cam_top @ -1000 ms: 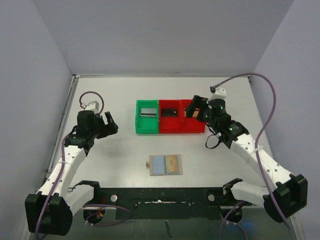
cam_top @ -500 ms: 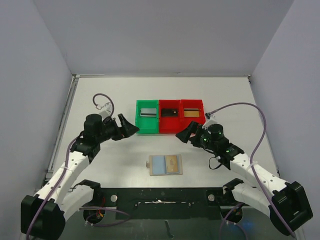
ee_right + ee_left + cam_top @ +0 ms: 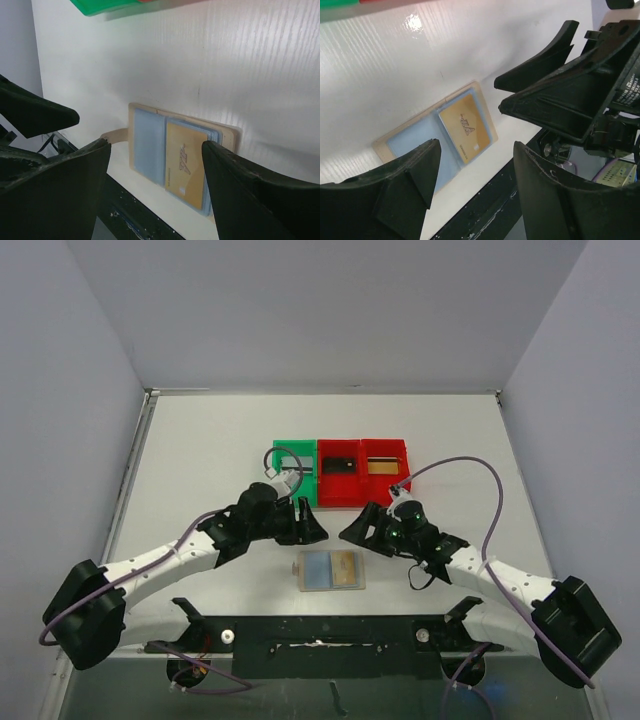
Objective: Take the credit cards out of the card holder
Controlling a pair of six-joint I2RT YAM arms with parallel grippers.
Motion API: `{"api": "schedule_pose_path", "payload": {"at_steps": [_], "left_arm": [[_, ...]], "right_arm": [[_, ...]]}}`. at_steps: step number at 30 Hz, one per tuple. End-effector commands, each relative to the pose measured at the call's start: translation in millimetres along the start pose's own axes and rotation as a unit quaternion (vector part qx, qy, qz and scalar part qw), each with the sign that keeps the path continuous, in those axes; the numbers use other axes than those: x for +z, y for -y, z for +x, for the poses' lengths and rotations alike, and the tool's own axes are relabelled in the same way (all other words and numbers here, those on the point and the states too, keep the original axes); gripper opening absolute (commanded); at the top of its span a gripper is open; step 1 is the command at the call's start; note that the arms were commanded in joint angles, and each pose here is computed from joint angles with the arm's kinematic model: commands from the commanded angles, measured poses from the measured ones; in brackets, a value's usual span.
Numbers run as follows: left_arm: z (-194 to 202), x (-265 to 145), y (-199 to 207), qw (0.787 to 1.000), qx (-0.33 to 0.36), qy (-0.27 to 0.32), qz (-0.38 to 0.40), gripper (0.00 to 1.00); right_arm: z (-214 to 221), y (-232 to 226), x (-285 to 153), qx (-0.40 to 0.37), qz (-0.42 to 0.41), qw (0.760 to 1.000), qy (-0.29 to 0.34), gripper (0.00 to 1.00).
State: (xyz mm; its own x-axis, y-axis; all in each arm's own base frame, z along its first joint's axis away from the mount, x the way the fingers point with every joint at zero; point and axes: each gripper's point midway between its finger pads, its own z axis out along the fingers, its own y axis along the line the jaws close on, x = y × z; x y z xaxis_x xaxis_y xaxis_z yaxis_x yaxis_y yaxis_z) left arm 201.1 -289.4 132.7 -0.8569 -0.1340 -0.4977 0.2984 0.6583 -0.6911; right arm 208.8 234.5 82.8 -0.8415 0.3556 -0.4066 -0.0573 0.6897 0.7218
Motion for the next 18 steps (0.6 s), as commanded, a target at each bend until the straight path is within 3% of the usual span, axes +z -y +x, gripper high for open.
{"api": "schedule_pose_path", "payload": {"at_steps": [1,9,18], "left_arm": [[-16,11,21,0.999,-0.015,0.039,0.022,0.57],[0,24,15,0.999,-0.041,0.018,0.008,0.53],[14,38,-2,0.997,-0.073,0.002,-0.012,0.49]], "right_arm": [[5,-1,3,0.006,0.008,1.0,0.005,0.72],[17,13,4,0.022,0.033,0.999,-0.014,0.57],[20,20,-6,0.039,0.045,0.998,-0.001,0.55]]}}
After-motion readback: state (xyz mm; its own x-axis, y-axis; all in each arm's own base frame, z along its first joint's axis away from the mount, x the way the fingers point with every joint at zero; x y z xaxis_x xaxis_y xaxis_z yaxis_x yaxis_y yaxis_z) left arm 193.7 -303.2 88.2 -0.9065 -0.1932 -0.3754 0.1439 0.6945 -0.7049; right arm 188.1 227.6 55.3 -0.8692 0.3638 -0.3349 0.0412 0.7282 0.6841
